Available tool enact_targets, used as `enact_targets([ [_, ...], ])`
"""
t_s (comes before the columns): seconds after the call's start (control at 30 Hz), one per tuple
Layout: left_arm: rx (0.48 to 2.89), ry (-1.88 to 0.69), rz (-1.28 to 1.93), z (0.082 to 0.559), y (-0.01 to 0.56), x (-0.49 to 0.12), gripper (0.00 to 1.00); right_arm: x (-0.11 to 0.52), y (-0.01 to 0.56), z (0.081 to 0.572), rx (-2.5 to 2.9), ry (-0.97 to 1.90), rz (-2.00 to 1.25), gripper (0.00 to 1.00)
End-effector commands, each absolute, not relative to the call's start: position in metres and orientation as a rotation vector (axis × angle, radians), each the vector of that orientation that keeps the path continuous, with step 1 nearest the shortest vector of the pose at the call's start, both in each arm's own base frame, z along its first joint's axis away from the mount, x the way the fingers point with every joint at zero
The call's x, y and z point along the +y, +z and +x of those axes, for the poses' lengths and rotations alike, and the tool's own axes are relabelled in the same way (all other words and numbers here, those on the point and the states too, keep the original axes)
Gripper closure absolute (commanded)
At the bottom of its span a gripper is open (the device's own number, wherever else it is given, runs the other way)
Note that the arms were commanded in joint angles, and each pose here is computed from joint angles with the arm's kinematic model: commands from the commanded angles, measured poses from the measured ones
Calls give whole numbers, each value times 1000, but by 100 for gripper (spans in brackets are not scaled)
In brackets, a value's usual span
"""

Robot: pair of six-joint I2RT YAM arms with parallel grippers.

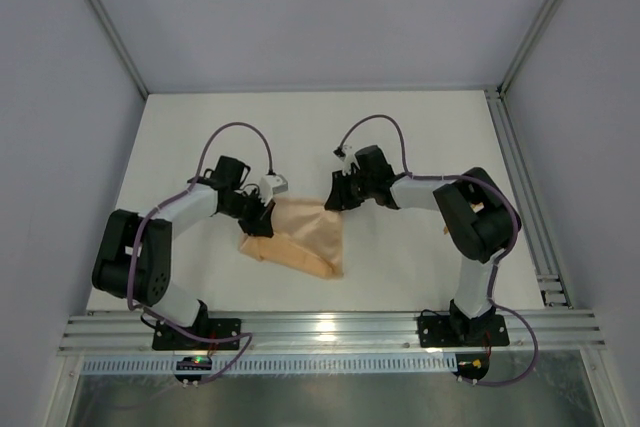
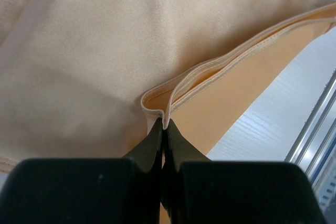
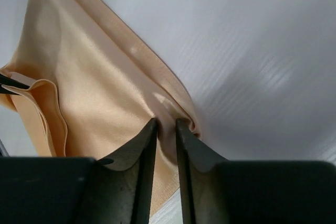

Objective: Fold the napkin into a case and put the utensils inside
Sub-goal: Fold the lower triangle-folded napkin at the center of the board.

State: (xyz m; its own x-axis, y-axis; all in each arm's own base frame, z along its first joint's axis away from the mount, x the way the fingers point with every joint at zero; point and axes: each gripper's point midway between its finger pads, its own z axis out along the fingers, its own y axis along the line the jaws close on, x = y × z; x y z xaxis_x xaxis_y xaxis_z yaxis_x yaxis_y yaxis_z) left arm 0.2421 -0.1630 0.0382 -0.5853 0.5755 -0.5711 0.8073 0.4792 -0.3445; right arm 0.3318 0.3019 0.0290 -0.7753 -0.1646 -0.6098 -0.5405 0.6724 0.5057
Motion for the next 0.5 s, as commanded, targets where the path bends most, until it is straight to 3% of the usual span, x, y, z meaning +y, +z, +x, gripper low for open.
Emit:
enact_targets([
  [0.0,2310,-876,1111,247,51,-166,100,298,17,326,2397,931,-505,77],
  [0.07,2312,-877,1103,246,53,-164,100,294,15,326,2409,911,-492,78],
  [0.2,2318,-857,1091,243,52,-158,100,291,24,327,2376,890,-508,58],
  [0.47,2316,-874,1074,240,55,-158,100,277,67,340,2300,752,-539,49],
])
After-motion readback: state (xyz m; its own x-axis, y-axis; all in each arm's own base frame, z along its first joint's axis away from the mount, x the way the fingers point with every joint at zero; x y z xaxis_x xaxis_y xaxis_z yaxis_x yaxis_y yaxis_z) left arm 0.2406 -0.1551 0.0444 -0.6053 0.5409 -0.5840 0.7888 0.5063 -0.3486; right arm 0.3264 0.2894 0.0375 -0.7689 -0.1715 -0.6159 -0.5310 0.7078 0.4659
